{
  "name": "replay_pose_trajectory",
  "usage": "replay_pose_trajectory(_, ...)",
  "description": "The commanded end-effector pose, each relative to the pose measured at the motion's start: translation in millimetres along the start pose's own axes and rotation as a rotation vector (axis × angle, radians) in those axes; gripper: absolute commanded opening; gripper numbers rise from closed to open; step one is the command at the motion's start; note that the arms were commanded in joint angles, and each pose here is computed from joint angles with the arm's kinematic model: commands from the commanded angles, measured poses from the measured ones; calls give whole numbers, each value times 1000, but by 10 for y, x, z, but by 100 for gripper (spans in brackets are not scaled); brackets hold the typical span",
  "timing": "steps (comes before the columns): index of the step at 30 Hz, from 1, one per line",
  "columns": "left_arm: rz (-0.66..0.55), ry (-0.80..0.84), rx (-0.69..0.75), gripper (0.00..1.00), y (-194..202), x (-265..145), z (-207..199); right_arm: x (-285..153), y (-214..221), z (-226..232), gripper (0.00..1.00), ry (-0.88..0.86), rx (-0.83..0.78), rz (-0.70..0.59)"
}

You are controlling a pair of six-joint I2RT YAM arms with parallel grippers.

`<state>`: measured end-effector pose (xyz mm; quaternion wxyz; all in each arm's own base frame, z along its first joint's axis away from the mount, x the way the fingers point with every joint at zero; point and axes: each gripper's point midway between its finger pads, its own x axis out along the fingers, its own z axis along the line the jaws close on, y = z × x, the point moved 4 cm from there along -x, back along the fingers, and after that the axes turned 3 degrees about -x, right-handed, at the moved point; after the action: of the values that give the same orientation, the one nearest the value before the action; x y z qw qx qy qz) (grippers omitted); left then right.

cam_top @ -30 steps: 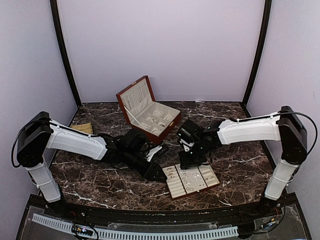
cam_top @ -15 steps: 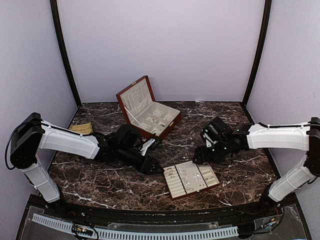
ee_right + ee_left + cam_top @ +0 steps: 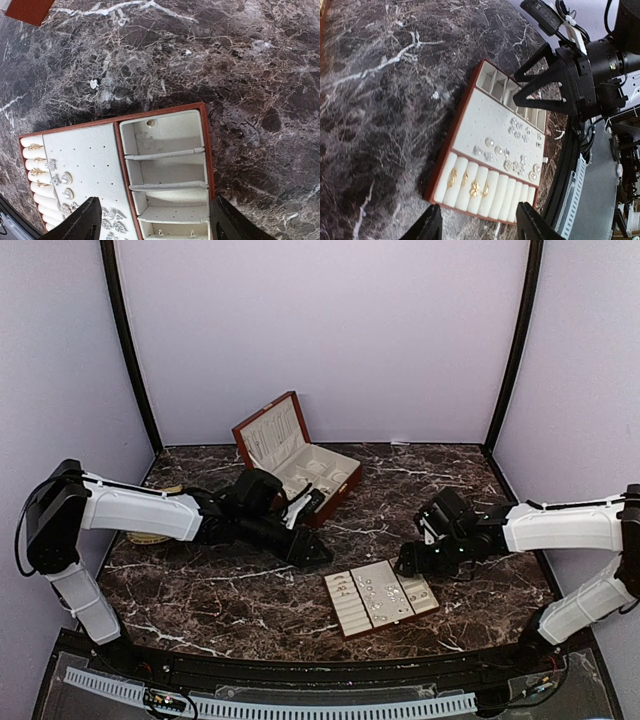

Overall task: Organize the mixed jewelry
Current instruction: Pick up the earring from the center of the board.

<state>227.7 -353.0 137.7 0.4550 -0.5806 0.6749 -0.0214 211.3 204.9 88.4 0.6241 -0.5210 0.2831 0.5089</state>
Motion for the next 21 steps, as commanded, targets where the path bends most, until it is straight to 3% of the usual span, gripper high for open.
replay_pose_trajectory(1,-23,-44,46,53,-266,105,11,-117,-138,2,76,-22,23,-95)
replay_pose_trajectory(9,-54,-142,63,44,-562,547,168,-300,-298,-75,76,-38,41,-218)
replay_pose_trajectory(21,-16,-260,215,41,-571,1166,154,-317,-408,-120,76,-109,68,-287)
